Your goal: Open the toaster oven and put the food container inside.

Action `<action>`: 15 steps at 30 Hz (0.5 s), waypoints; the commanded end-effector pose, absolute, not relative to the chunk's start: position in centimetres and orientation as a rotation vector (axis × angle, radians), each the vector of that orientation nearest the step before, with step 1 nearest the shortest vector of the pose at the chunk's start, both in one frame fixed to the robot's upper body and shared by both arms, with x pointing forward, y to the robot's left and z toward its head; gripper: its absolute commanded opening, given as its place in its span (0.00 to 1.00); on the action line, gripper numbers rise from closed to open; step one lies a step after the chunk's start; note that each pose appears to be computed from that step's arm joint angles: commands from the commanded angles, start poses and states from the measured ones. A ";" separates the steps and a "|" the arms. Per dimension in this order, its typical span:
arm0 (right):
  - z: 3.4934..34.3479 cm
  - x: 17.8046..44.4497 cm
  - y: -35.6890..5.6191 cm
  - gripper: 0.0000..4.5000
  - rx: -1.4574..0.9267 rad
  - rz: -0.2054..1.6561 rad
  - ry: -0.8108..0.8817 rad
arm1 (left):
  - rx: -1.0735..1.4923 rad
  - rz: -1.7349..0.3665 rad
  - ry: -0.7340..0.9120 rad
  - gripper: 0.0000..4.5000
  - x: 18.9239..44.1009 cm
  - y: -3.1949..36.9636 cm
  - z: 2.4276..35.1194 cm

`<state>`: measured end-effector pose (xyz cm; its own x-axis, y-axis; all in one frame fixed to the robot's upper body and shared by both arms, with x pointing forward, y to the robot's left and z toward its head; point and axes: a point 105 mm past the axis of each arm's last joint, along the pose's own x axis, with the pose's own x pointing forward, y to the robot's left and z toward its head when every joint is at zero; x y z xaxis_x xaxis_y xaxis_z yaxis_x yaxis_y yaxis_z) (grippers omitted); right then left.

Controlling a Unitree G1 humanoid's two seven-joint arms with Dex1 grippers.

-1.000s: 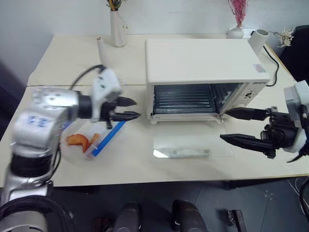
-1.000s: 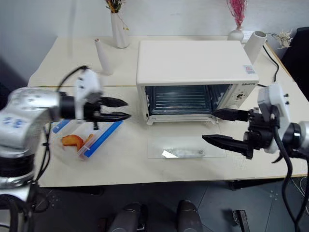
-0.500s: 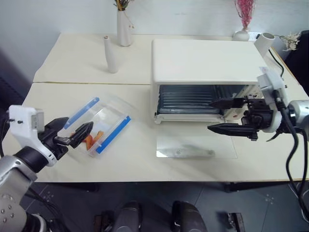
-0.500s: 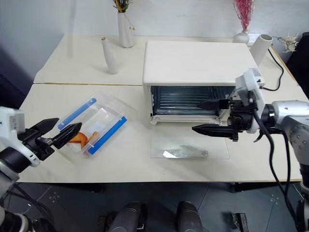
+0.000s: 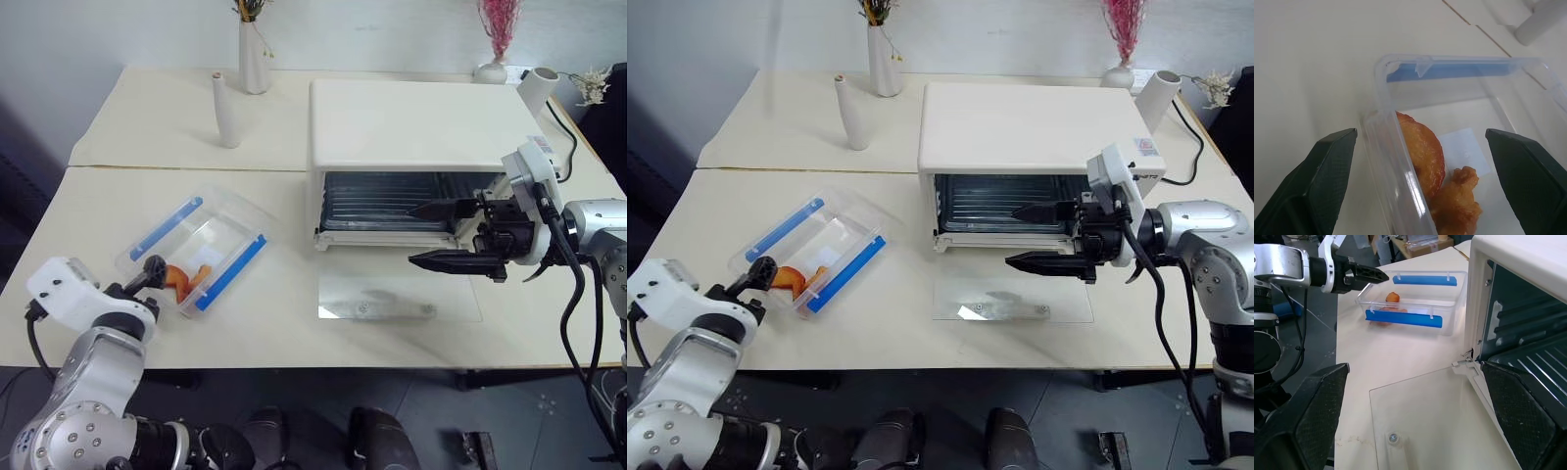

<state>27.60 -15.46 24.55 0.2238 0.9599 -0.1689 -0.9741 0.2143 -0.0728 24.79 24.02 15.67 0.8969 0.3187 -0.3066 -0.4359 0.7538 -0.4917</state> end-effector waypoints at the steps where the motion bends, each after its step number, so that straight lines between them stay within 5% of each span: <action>1: 25.7 26.6 -15.5 1.00 -0.196 1.334 0.041 | -0.588 0.465 0.248 0.99 25.3 24.5 15.4; 3: 25.7 26.2 -15.7 1.00 -0.194 1.321 0.041 | -0.579 0.502 0.292 0.99 25.4 25.1 14.8; 6: 25.9 25.9 -15.9 1.00 -0.189 1.299 0.040 | -0.542 0.512 0.334 0.86 25.4 26.0 14.4; 15: 25.8 25.6 -16.1 1.00 -0.179 1.274 0.040 | -0.459 0.417 0.409 0.29 25.3 26.8 15.2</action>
<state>26.14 -15.97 24.78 0.2886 0.9473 -0.1393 -0.9571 0.2816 -0.0677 25.54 27.06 14.76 0.8313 0.3107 -0.4609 -0.4830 0.8142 -0.3221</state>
